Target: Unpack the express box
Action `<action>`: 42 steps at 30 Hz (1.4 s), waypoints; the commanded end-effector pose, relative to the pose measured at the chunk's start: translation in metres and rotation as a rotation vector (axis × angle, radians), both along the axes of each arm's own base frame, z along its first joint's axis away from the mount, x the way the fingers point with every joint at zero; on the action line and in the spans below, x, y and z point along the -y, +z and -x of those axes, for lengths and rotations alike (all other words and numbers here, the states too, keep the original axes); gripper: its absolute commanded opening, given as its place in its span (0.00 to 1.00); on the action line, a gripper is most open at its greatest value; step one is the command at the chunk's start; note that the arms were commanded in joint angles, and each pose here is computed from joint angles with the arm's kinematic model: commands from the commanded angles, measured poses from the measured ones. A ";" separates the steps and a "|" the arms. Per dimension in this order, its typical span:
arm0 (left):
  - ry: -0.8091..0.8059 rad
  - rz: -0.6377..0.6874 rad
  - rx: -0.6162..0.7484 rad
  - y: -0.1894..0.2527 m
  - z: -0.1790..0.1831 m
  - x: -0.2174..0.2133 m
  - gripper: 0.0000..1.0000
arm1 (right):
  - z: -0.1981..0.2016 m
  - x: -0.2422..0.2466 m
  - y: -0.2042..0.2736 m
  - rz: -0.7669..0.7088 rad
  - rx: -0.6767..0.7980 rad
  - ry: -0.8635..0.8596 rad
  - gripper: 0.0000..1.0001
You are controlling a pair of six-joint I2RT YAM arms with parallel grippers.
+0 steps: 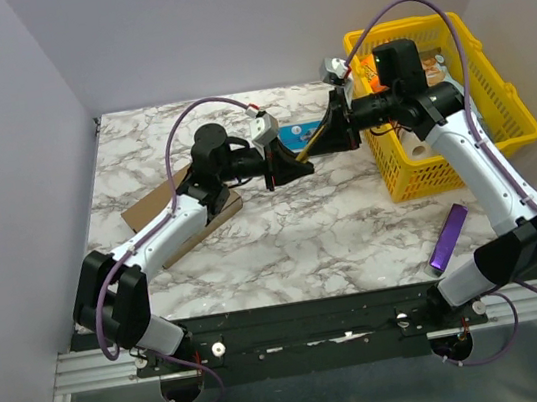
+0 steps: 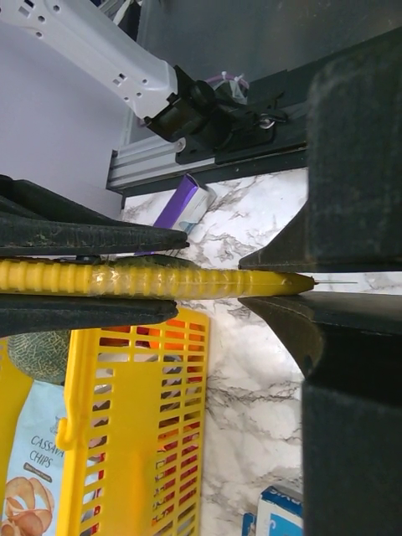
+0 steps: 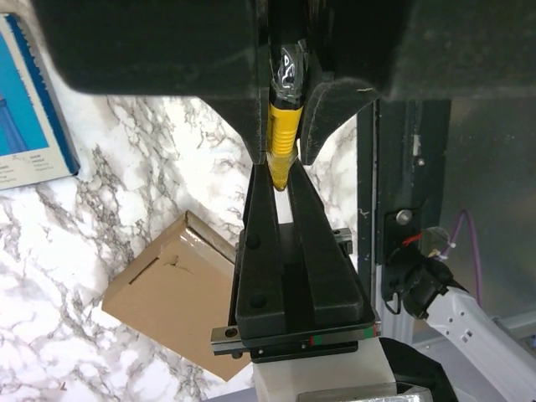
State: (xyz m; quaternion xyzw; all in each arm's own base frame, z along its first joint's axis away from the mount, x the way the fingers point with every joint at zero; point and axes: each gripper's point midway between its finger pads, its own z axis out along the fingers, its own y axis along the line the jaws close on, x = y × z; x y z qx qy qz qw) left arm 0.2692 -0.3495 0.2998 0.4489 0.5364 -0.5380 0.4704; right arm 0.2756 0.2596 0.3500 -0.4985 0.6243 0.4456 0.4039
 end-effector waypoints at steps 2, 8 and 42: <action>0.067 -0.039 0.038 0.005 -0.018 -0.004 0.32 | -0.003 0.000 0.004 0.008 0.004 -0.058 0.00; 0.489 -0.285 -0.011 -0.004 -0.088 -0.105 0.52 | -0.055 0.022 0.018 0.061 0.067 -0.402 0.00; 0.648 -1.391 -0.285 -0.237 0.010 -0.418 0.00 | -0.086 0.044 0.001 0.094 0.050 -0.641 0.00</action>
